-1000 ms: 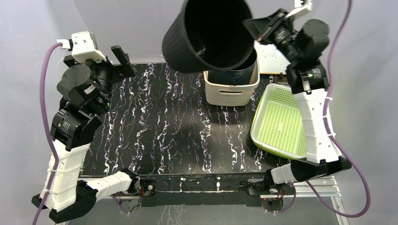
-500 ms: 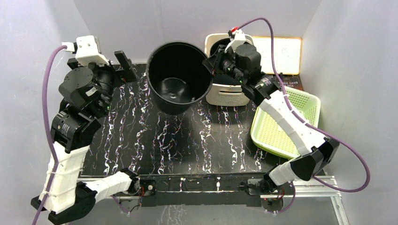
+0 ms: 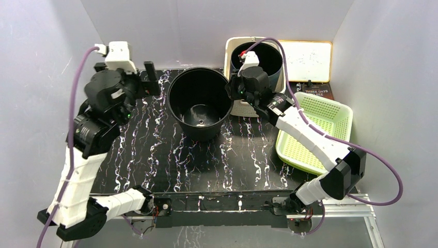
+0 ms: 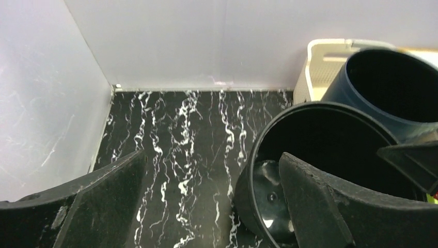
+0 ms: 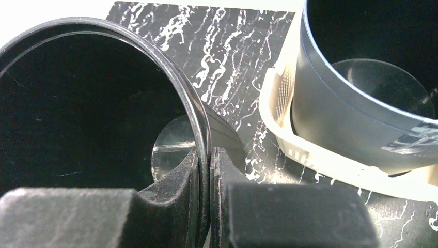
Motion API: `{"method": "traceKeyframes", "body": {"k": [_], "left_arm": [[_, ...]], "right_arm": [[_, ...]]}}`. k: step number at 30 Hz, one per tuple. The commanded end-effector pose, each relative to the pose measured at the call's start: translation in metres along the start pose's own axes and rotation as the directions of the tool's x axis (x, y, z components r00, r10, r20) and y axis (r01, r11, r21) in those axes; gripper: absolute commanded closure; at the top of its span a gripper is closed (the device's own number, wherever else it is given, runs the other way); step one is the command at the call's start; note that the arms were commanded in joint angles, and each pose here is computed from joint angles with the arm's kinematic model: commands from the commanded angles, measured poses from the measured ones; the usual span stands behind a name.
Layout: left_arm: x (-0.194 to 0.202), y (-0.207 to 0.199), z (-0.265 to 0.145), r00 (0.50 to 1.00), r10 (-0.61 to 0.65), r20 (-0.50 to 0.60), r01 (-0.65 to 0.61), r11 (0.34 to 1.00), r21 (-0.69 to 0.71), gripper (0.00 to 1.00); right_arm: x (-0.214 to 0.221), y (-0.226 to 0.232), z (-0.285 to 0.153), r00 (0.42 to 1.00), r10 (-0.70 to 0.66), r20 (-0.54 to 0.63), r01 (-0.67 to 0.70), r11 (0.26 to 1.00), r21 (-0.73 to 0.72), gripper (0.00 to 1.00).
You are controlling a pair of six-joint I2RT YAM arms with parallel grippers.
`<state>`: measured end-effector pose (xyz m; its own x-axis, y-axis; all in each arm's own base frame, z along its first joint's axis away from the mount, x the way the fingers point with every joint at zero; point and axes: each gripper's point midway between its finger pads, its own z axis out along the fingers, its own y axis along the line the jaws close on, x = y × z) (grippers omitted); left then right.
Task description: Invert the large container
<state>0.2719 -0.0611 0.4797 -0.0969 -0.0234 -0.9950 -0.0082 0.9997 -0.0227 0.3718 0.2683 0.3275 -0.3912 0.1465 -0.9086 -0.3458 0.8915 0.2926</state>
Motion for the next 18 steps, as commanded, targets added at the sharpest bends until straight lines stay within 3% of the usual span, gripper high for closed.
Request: {"method": "traceKeyframes", "body": {"k": [1, 9, 14, 16, 18], "left_arm": [[0.024, -0.014, 0.008, 0.996, 0.052, -0.079, -0.048, 0.997, 0.058, 0.02], [0.040, -0.031, 0.008, 0.992, 0.059, -0.115, -0.041, 0.988, 0.151, 0.02], [0.052, -0.049, 0.011, 0.982, 0.106, -0.154, -0.066, 0.968, 0.242, 0.02], [0.056, -0.054, 0.014, 0.980, 0.114, -0.165, -0.069, 0.964, 0.258, 0.02], [0.060, -0.062, 0.018, 0.977, 0.128, -0.171, -0.074, 0.954, 0.291, 0.02]], "right_arm": [[-0.022, -0.002, -0.006, 0.992, 0.052, 0.115, -0.053, 0.999, 0.002, 1.00], [0.003, -0.015, 0.011, 0.996, 0.040, 0.078, -0.045, 0.997, 0.060, 1.00], [-0.004, -0.013, 0.007, 0.995, 0.026, 0.095, -0.031, 0.998, 0.048, 0.62], [-0.015, -0.010, 0.000, 0.991, 0.028, 0.128, -0.032, 0.999, 0.032, 0.54], [-0.029, -0.007, -0.008, 0.986, 0.028, 0.163, -0.031, 0.999, 0.017, 0.52]]}}
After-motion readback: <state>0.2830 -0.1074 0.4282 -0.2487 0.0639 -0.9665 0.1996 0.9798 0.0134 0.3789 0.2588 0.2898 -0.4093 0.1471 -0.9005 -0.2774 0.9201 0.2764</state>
